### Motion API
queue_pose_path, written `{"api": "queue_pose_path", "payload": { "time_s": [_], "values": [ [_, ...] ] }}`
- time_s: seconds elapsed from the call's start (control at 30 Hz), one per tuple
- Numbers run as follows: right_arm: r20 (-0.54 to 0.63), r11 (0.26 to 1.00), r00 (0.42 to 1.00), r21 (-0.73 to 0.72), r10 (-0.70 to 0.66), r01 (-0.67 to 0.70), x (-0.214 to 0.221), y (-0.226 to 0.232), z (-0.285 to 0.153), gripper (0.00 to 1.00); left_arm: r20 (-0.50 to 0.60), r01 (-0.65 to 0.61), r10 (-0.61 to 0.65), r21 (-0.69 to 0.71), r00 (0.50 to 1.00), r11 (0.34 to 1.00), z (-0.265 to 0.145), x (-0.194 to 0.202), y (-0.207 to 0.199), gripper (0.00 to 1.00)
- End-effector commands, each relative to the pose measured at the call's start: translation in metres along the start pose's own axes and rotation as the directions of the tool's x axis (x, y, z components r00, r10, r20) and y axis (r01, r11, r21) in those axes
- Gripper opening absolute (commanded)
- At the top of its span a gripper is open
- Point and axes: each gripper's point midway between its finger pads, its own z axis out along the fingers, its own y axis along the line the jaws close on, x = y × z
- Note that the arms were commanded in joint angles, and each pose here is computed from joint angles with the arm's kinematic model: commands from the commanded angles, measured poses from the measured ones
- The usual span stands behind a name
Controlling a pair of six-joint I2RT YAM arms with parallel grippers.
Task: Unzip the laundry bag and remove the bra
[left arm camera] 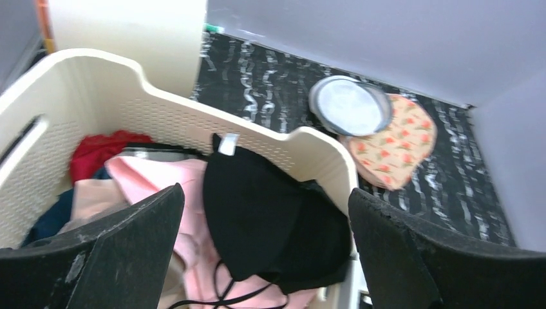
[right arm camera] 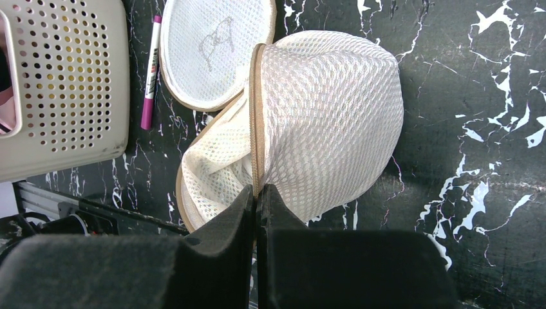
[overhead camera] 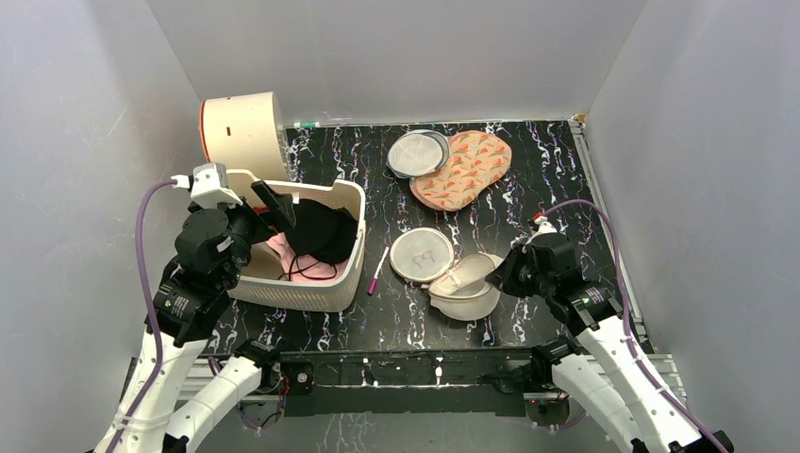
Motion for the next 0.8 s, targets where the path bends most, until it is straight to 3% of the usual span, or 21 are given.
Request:
{"api": "queue_pose_path", "payload": {
  "time_s": [0.0, 0.27, 0.33, 0.5, 0.67, 0.77],
  "values": [
    [0.064, 0.998, 0.998, -0.054, -0.017, 0.02, -0.017, 0.015, -0.003, 0.0, -0.015, 0.1, -0.099, 0.2, 0.995, 0.975, -0.004, -0.016, -0.045, 0.99],
    [0.065, 0.998, 0.998, -0.058, -0.016, 0.02, -0.016, 0.015, -0.004, 0.0, -0.27, 0.215, -0.093, 0.47, 0.958, 0.856, 0.015, 0.023, -0.12, 0.98],
    [0.066, 0.998, 0.998, -0.057, -0.016, 0.02, -0.015, 0.014, -0.004, 0.0, -0.359, 0.29, -0.098, 0.53, 0.928, 0.797, 0.015, 0.037, -0.14, 0.95],
    [0.065, 0.998, 0.998, -0.058, -0.013, 0.017, -0.014, 0.014, -0.003, 0.0, -0.465, 0.411, -0.113, 0.611, 0.878, 0.677, 0.01, 0.064, -0.175, 0.95],
    [0.07, 0.998, 0.997, -0.056, -0.012, 0.016, -0.015, 0.013, -0.004, 0.0, -0.446, 0.311, 0.021, 0.656, 0.895, 0.687, -0.008, 0.102, -0.213, 0.96],
    [0.074, 0.998, 0.997, -0.058, -0.008, 0.013, -0.017, 0.014, -0.004, 0.0, -0.462, 0.258, 0.118, 0.668, 0.879, 0.698, -0.015, 0.13, -0.233, 0.96]
  ]
}}
